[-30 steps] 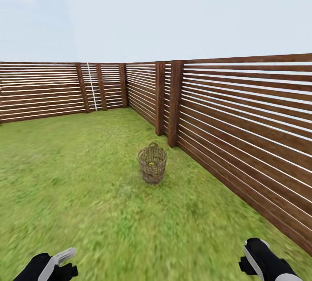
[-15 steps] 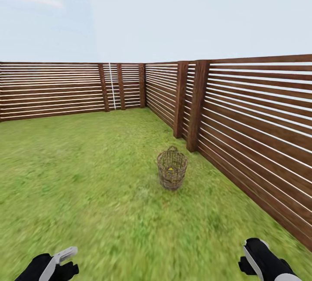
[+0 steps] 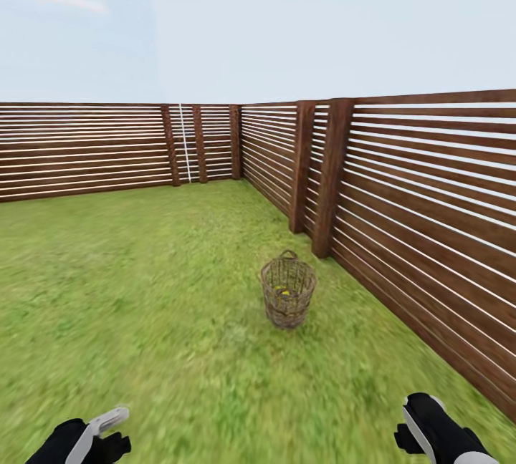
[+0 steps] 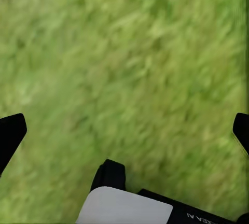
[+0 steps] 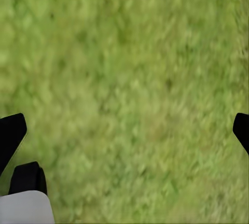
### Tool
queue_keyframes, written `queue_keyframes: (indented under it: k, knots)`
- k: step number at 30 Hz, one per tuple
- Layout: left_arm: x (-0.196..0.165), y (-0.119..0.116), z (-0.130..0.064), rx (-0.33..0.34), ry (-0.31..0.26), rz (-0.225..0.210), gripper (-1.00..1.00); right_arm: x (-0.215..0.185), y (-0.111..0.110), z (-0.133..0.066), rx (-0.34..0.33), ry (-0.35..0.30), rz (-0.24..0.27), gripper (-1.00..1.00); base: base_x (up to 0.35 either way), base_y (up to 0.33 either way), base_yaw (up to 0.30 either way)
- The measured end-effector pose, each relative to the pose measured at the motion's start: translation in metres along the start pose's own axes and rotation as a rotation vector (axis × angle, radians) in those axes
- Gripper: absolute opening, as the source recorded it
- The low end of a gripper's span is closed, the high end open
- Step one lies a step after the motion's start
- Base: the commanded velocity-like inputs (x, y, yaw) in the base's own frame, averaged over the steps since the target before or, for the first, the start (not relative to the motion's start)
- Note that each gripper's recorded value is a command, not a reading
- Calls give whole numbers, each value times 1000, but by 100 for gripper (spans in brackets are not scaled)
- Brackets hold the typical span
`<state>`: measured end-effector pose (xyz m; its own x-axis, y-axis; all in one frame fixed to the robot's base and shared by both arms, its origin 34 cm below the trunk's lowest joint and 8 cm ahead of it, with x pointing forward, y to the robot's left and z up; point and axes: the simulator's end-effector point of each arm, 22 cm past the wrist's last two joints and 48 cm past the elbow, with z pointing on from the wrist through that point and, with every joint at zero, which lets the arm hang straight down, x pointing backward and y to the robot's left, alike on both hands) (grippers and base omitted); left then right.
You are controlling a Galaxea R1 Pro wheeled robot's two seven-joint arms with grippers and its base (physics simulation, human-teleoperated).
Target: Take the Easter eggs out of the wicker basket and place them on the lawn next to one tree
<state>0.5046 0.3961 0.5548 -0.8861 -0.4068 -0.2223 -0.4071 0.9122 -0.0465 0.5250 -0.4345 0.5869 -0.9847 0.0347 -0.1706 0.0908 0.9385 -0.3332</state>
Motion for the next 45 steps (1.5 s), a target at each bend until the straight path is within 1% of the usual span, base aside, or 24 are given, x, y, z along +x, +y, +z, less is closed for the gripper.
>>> queue_keyframes:
  k: [10, 27, 32, 40, 45]
  knots:
    - [0, 0, 0, 1, 0, 0, 100, 0, 0, 0, 1, -1, -1, 100, 327, 82, 16]
    - [2, -2, 1, 3, 3, 0, 100, 0, 0, 0, 0, -1, 0, 100, 327, 21, 254]
    - [2, -3, 1, 4, 3, 0, 100, 0, 0, 0, -1, -1, 1, 100, 327, 0, 34]
    - [10, -19, 3, 24, 14, 5, 100, 0, 0, 0, 0, 0, 1, 100, 327, -61, 2]
    - [23, -19, 7, 23, 43, 6, 100, 0, 0, 0, -1, 0, 1, 100, 327, -79, 0]
